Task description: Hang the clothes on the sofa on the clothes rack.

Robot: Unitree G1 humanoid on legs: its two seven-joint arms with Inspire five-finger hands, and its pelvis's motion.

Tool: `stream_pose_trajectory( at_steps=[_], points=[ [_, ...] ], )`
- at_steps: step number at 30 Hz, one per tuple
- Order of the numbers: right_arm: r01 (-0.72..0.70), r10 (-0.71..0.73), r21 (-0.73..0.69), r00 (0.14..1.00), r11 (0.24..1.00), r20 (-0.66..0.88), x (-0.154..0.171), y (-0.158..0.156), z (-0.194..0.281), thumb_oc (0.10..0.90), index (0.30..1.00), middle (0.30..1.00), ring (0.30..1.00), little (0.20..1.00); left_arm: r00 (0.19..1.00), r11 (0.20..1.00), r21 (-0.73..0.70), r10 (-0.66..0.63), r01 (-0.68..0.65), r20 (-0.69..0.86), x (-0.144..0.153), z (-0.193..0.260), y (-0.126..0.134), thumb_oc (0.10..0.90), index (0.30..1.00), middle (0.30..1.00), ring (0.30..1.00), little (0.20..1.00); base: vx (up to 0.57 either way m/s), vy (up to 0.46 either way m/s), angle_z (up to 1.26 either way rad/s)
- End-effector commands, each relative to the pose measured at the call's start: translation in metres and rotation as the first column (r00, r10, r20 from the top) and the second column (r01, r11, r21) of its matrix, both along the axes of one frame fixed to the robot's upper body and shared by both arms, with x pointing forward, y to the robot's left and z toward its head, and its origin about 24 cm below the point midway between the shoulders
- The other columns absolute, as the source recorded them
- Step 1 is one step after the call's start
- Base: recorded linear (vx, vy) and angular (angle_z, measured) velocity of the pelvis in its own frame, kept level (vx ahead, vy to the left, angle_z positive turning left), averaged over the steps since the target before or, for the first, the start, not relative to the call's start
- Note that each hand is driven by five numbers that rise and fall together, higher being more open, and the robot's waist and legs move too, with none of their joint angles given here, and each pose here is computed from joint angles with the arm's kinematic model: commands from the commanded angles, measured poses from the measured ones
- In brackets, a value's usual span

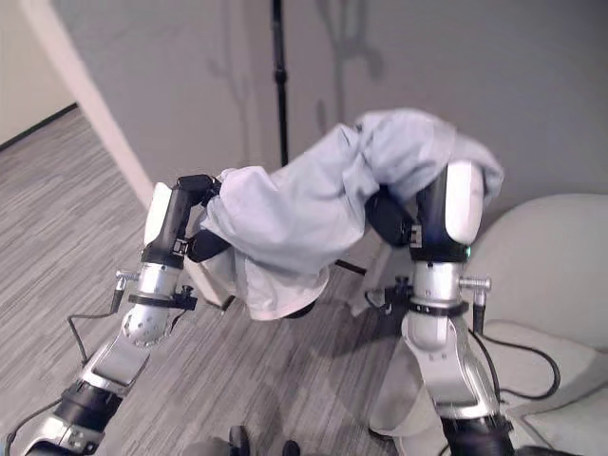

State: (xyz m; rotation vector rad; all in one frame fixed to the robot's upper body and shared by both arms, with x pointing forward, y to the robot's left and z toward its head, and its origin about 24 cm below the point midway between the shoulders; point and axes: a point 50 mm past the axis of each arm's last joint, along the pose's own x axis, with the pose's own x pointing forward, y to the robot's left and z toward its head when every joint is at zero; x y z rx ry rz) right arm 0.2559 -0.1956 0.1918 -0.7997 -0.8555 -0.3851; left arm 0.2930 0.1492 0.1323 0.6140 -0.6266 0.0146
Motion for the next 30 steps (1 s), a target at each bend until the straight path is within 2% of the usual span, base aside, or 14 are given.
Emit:
stream_pose_trajectory(
  at_steps=[1,5,6,9,14,17,21,23,24,27,30],
  points=[
    [0.118,-0.114,-0.003,0.96,0.993,0.256,0.007,-0.026,0.056,0.4,0.3,0.3,0.3,0.3,0.955,0.991,0.037,0.112,-0.127,0.273,0.019,0.062,0.024,0.4,0.3,0.3,0.3,0.3,0.13,0.039,-0.69],
    [0.097,-0.088,-0.028,0.969,0.995,0.229,0.028,-0.022,0.068,0.4,0.3,0.3,0.3,0.3,0.931,0.97,0.129,0.152,-0.205,0.332,0.036,0.079,0.024,0.4,0.3,0.3,0.3,0.3,0.21,0.092,-0.53],
    [0.102,-0.086,-0.062,0.973,0.993,0.216,0.041,-0.02,0.08,0.4,0.3,0.3,0.3,0.3,0.884,0.926,0.216,0.195,-0.308,0.426,0.042,0.1,0.03,0.4,0.3,0.3,0.3,0.3,0.24,0.153,-0.49],
    [0.113,-0.095,-0.078,0.973,0.99,0.21,0.046,-0.021,0.084,0.4,0.3,0.3,0.3,0.3,0.859,0.908,0.233,0.208,-0.347,0.468,0.042,0.108,0.033,0.4,0.3,0.3,0.3,0.3,0.26,0.171,-0.59],
    [0.134,-0.117,-0.112,0.982,0.985,0.152,0.06,-0.029,0.095,0.4,0.3,0.3,0.3,0.3,0.745,0.817,0.28,0.247,-0.503,0.619,0.049,0.151,0.04,0.4,0.3,0.3,0.3,0.3,0.28,0.2,0.02],
    [0.205,-0.187,-0.127,0.972,0.971,0.141,0.068,-0.044,0.11,0.4,0.3,0.3,0.3,0.3,0.681,0.768,0.28,0.263,-0.576,0.683,0.05,0.179,0.044,0.4,0.3,0.3,0.3,0.3,0.21,0.212,0.06],
    [0.248,-0.231,-0.127,0.963,0.96,0.136,0.077,-0.052,0.127,0.4,0.3,0.3,0.3,0.3,0.637,0.723,0.262,0.308,-0.639,0.707,0.055,0.204,0.055,0.4,0.3,0.3,0.3,0.3,0.14,0.129,0.04],
    [0.265,-0.248,-0.136,0.96,0.955,0.129,0.083,-0.055,0.145,0.4,0.3,0.3,0.3,0.3,0.617,0.652,0.283,0.362,-0.703,0.699,0.06,0.223,0.074,0.4,0.3,0.3,0.3,0.3,0.17,0.136,-0.03],
    [0.264,-0.247,-0.134,0.96,0.955,0.132,0.083,-0.055,0.147,0.4,0.3,0.3,0.3,0.3,0.614,0.652,0.281,0.362,-0.704,0.701,0.06,0.225,0.074,0.4,0.3,0.3,0.3,0.3,0.2,0.157,-0.05],
    [0.282,-0.267,-0.156,0.957,0.946,0.113,0.089,-0.056,0.161,0.4,0.3,0.3,0.3,0.3,0.587,0.568,0.299,0.433,-0.767,0.684,0.061,0.241,0.098,0.4,0.3,0.3,0.3,0.3,0.12,0.102,-0.05],
    [0.281,-0.265,-0.154,0.957,0.947,0.118,0.089,-0.055,0.164,0.4,0.3,0.3,0.3,0.3,0.583,0.568,0.295,0.434,-0.769,0.687,0.061,0.243,0.098,0.4,0.3,0.3,0.3,0.3,0.01,0.012,-0.05]
  ],
)
